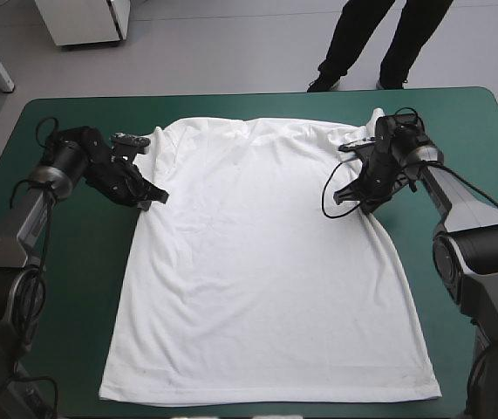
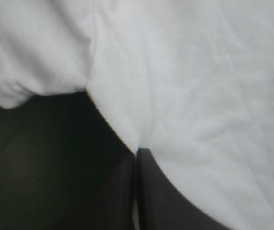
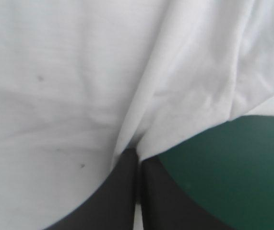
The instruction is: Fold the cloth
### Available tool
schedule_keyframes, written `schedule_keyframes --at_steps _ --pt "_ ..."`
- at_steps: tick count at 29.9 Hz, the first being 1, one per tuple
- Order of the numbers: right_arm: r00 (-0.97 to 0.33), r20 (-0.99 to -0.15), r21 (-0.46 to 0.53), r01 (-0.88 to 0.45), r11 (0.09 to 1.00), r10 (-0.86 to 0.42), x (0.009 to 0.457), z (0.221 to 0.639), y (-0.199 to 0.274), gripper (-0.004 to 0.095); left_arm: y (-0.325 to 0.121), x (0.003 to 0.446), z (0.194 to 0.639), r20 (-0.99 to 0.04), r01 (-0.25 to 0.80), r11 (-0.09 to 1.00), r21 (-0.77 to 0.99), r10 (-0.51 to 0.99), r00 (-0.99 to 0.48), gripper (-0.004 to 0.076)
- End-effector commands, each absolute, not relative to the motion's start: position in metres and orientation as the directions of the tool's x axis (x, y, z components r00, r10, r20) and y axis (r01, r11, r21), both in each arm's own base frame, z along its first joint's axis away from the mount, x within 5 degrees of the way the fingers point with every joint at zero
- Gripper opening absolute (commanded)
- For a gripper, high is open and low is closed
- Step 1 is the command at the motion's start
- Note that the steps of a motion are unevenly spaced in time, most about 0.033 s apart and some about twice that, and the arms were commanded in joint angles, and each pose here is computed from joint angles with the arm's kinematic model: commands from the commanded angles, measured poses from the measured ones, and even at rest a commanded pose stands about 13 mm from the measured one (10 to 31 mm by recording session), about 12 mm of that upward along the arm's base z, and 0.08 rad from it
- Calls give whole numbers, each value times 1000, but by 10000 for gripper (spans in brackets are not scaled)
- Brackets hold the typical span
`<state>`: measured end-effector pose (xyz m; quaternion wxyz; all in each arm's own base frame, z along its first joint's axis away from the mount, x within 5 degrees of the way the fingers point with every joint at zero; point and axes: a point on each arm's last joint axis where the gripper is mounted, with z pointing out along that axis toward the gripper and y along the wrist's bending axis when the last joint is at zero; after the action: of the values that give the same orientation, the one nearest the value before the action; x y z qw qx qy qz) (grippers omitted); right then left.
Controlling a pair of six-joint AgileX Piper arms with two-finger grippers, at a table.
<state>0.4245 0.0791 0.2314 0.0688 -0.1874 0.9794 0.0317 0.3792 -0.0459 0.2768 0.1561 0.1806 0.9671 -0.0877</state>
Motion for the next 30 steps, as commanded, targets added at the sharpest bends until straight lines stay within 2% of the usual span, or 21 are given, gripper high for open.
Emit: schedule_keyframes --at_steps 1,12,17,24,30 --pt "-889 -311 23 -360 932 -336 403 307 70 -9 -47 356 340 -459 396 915 -75 321 -829 -22" --pt "-802 -556 -32 -240 970 -217 343 412 20 -13 -33 276 442 -688 363 926 104 331 -646 -22" --pt "-709 -689 -11 -200 980 -153 305 457 8 -13 -27 245 483 -764 324 928 184 342 -547 -22" --pt "-514 -848 -16 -224 974 -132 248 523 12 -13 -20 201 532 -855 257 931 259 345 -389 -22" --pt "-300 -949 -18 -268 963 -101 216 575 19 -13 -20 185 550 -906 223 937 268 324 -272 -22"
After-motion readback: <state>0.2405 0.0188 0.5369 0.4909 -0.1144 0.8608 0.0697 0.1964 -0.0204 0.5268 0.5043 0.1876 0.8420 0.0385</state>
